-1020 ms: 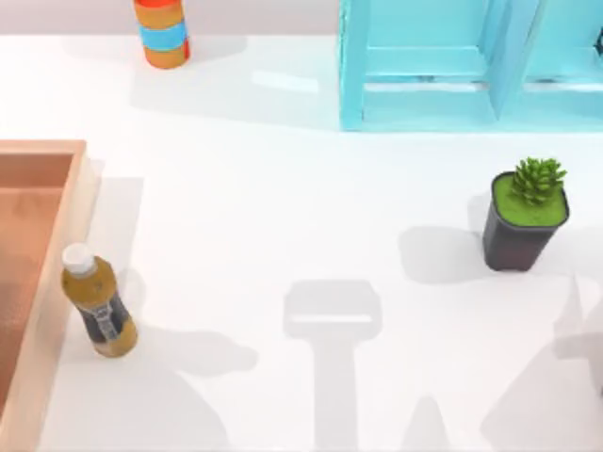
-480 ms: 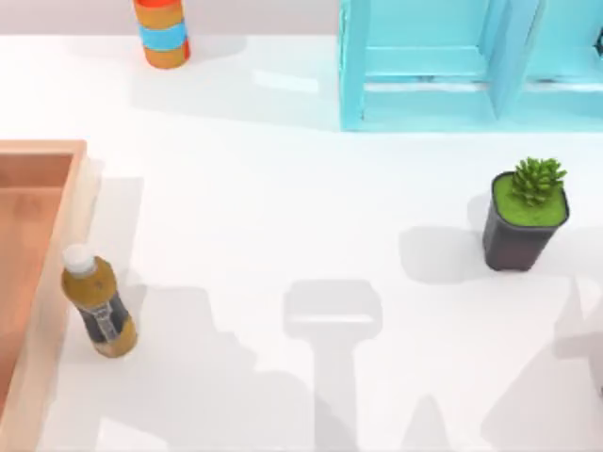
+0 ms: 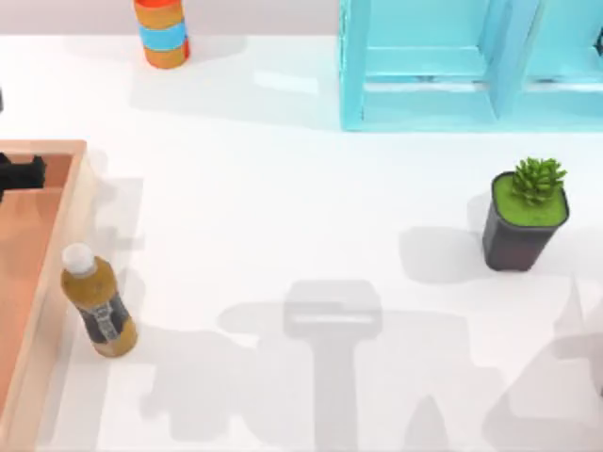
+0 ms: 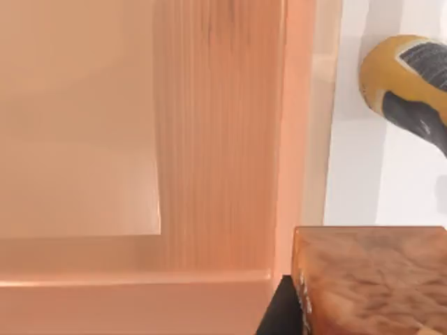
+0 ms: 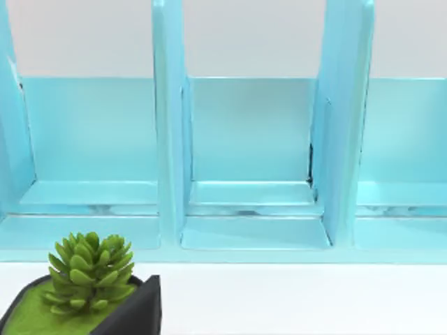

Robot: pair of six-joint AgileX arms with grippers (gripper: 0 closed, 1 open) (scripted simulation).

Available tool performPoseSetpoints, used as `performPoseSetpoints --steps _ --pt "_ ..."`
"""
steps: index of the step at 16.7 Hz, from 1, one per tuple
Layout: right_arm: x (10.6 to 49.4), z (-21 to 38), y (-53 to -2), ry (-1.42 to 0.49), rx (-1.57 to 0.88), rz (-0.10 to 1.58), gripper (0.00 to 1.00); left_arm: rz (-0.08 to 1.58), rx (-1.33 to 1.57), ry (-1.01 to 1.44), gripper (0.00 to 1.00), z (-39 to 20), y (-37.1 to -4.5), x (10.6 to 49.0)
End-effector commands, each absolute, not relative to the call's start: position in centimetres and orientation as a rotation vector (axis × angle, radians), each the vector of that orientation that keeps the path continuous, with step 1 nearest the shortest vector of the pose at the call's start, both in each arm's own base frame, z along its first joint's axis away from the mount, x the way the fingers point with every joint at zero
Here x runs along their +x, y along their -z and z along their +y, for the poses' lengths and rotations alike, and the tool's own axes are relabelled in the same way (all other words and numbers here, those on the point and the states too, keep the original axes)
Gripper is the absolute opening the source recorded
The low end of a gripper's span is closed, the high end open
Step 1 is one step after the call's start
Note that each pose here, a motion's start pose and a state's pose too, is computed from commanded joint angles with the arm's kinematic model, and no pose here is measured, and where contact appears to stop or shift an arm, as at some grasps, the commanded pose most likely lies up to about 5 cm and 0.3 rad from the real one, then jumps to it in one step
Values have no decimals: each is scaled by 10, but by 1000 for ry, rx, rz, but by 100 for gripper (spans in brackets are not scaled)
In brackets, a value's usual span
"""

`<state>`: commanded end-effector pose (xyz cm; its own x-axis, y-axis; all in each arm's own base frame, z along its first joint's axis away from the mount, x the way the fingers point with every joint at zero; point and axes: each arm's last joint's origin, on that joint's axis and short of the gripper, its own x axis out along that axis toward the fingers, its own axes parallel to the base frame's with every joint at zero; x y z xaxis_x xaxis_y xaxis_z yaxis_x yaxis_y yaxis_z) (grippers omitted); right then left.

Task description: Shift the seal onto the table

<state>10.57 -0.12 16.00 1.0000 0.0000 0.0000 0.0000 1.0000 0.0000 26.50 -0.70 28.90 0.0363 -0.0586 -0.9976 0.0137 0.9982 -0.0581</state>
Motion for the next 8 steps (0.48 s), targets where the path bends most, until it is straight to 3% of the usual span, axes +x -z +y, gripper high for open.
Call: performPoseSetpoints --steps 8 --pt "106 -1 -160 0 0 0 100 1569 20 16 0 -53 -282 269"
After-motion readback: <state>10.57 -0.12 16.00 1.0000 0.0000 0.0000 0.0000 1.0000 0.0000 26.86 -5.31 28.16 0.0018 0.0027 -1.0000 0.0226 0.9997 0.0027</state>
